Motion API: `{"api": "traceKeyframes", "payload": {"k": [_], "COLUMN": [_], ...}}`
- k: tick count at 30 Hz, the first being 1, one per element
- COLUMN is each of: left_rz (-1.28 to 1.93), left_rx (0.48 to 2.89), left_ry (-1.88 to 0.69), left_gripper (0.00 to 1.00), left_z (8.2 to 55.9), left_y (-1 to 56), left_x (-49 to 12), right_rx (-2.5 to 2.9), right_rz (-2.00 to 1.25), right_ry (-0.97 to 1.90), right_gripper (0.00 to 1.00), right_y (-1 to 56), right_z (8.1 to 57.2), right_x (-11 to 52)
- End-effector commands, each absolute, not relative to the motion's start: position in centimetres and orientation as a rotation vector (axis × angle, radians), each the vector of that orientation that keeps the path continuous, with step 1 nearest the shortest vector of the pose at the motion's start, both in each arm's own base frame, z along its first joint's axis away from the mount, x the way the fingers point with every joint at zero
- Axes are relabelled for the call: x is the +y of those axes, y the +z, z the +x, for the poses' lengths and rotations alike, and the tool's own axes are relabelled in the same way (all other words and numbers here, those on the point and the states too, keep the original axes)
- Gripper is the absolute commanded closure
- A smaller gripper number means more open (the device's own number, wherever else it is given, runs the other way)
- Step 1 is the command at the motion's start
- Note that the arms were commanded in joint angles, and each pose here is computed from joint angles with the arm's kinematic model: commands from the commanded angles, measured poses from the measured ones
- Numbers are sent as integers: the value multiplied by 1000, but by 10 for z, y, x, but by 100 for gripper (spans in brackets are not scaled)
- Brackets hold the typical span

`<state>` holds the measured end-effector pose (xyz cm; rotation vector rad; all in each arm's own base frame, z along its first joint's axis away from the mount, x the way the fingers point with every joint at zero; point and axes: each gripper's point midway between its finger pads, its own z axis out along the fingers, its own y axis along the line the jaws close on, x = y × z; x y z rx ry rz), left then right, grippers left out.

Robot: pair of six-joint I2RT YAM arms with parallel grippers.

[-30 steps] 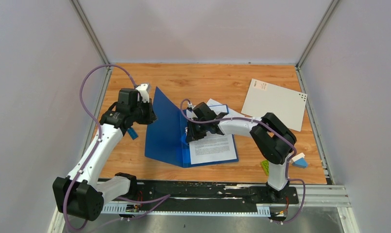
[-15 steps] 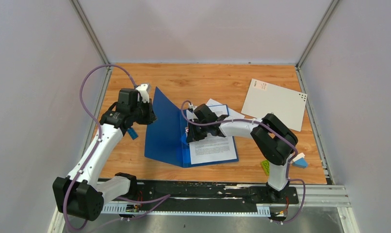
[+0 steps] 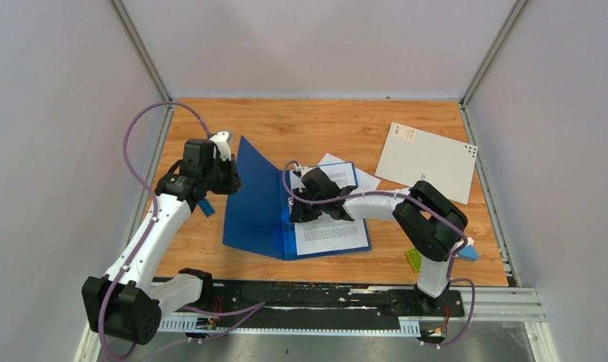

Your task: Put the files into the folder

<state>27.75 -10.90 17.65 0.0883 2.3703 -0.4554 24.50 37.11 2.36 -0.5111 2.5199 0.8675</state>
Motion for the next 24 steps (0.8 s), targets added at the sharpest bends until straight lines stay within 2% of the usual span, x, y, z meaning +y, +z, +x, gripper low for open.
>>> {"api": "traceKeyframes", "payload": {"k": [1,10,17,24], "left_rz": [88,58,14,-12], "left_rx": [2354,2347,2358,2336], "left_ry": [-436,-375,-404,-425], "left_gripper": [100,100,100,100], "left_z": [275,276,276,272], "left_y": [176,177,173,175], "left_x": [-106,-96,-99,-100], "right_rx": [2749,2758,2752,2629], "right_rz": [-480,-533,-574,-393], "right_ry": [312,194,211,629], "right_gripper": [100,100,100,100], "right_y": [-70,-59,-67,-37], "right_z": [223,221,212,219], "right_x": [286,260,269,322]}}
